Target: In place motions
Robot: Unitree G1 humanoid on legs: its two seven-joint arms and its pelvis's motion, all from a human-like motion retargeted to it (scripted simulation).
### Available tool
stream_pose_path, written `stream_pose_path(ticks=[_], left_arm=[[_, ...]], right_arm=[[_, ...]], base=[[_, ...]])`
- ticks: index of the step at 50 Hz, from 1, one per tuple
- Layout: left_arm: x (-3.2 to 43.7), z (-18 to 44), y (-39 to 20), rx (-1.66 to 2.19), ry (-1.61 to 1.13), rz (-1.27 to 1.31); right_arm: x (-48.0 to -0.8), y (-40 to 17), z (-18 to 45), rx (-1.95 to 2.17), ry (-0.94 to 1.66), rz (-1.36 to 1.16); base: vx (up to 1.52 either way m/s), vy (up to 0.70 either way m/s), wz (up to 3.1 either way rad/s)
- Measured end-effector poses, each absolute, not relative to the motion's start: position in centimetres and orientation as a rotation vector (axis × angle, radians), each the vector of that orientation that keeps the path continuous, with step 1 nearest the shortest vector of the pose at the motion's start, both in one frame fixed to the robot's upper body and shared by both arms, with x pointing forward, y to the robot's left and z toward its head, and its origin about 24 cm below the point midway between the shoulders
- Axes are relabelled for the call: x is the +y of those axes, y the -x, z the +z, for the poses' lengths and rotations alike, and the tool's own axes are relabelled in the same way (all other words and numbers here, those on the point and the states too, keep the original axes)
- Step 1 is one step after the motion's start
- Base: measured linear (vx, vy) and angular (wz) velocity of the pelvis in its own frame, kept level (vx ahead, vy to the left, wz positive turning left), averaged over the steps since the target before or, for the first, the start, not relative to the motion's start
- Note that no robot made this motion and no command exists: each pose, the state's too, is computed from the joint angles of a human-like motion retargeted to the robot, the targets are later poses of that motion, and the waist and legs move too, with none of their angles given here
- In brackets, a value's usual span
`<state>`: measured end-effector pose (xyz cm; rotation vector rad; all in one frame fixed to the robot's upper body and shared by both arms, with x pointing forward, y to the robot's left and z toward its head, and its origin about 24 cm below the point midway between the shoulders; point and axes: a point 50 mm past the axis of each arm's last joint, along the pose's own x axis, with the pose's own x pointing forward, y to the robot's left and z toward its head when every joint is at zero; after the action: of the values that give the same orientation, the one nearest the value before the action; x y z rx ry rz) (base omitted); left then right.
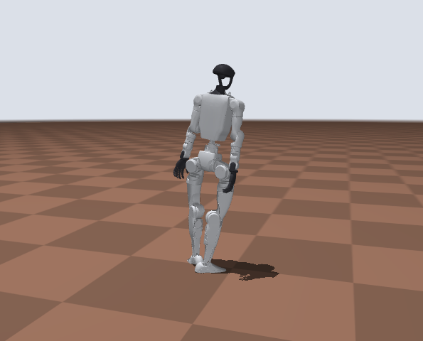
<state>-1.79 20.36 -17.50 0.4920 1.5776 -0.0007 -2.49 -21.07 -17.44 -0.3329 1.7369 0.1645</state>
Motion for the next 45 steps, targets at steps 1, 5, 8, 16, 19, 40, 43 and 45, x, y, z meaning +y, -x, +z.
stream_pose_path(ticks=[1, 5, 8, 16, 19, 40, 43, 45], left_arm=[[20.1, -17.5, 2.1, 1.585, -0.474, 0.007], [18.8, -17.6, 3.4, 1.617, -0.404, 0.015], [18.4, -17.7, 3.6, 1.616, -0.386, 0.02], [19.0, -17.9, 1.0, 1.588, -0.451, -0.083], [18.8, -18.0, -1.0, 1.558, -0.414, -0.185], [21.8, -17.4, -1.6, 1.655, -0.435, -0.269], [20.5, -17.7, -0.5, 1.681, -0.376, -0.249], [19.7, -17.8, 0.4, 1.689, -0.332, -0.268]], right_arm=[[-21.2, 2.3, -17.4, 1.731, 0.337, 0.165], [-21.6, 1.9, -17.4, 1.721, 0.379, 0.179], [-21.2, 1.0, -17.5, 1.685, 0.392, 0.156], [-20.5, -1.4, -17.8, 1.526, 0.313, -0.069], [-20.9, -1.9, -17.7, 1.511, 0.326, -0.067], [-19.0, -0.1, -18.0, 1.593, 0.44, 0.181], [-19.3, 0.1, -17.9, 1.613, 0.421, 0.161], [-19.6, 0.1, -17.9, 1.62, 0.417, 0.143]], base=[[0.07, 0.23, 0.42], [0.11, 0.31, 0.16], [0.07, 0.27, 0.5], [0.1, 0.22, 1.05], [0.12, 0.21, 1.11], [0.11, -0.06, 0.97], [0.07, -0.04, 0.75], [0.13, 0.01, 0.85]])
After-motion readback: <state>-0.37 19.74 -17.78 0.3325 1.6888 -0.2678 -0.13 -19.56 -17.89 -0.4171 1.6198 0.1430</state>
